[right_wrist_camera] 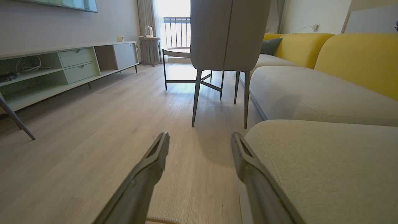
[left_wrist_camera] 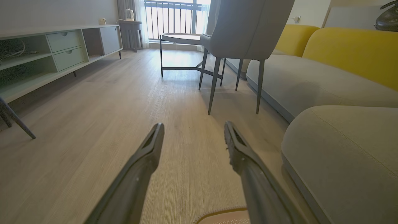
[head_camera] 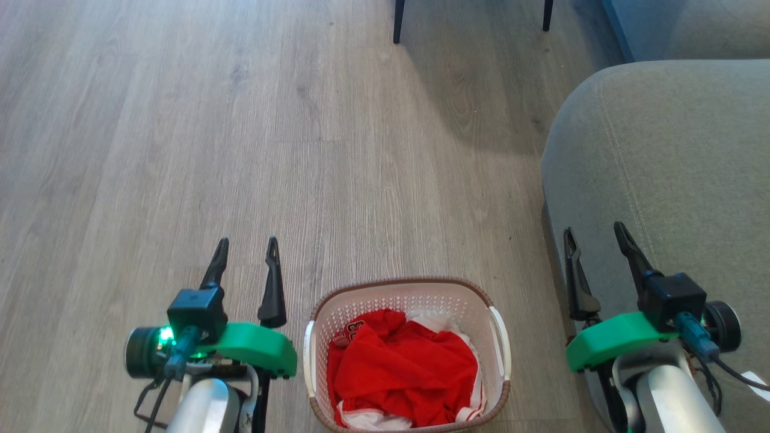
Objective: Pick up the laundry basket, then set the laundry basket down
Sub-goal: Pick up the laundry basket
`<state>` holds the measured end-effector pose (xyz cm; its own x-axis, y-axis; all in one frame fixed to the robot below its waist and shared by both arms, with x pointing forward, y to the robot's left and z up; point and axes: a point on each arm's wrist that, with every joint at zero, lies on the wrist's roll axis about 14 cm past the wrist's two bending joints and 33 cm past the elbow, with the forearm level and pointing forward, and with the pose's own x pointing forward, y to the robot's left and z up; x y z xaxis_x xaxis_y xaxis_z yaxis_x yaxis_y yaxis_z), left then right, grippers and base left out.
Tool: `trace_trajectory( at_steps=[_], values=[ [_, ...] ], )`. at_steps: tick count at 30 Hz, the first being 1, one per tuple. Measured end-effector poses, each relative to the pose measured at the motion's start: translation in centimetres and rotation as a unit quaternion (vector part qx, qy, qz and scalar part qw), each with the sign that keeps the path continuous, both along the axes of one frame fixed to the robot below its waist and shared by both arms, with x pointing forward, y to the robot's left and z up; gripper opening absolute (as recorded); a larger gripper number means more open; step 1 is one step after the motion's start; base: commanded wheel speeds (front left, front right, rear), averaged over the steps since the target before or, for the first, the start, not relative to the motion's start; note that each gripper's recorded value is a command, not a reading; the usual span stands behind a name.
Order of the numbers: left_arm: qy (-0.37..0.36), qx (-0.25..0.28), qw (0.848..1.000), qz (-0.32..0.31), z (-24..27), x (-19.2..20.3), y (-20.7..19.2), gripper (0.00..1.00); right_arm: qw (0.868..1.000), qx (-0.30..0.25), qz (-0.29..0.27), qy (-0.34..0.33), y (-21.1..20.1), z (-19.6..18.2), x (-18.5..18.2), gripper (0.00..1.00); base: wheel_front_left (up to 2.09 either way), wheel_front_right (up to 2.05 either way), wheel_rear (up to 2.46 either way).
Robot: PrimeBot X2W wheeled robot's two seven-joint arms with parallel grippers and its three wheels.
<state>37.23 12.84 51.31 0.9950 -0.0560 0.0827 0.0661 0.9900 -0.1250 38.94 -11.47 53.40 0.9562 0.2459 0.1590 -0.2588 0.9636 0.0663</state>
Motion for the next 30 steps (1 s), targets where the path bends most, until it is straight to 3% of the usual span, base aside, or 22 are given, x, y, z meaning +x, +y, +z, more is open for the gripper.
trace_trajectory(
  at_steps=[9,17,23,30],
  values=[
    [0.057,-0.011,0.998,-0.013,-3.6,0.0,-0.6,1.0,0.999,0.006,0.006,0.039,0.4,-2.5,0.4,1.0,0.0,0.0,0.0],
    [0.128,-0.006,0.991,-0.043,-8.2,2.0,-2.1,1.0,0.992,-0.015,0.006,0.126,0.0,-8.6,2.5,1.0,0.0,0.0,0.0],
    [0.208,0.001,0.976,-0.061,-13.5,2.7,-2.7,1.0,0.978,-0.006,0.022,0.205,0.9,-13.7,3.6,1.0,0.0,0.0,0.0],
    [0.294,0.012,0.951,-0.09,-19.4,3.4,-3.4,1.0,0.95,-0.026,0.028,0.309,0.4,-20.7,4.7,1.0,0.0,0.0,0.0]
  ],
)
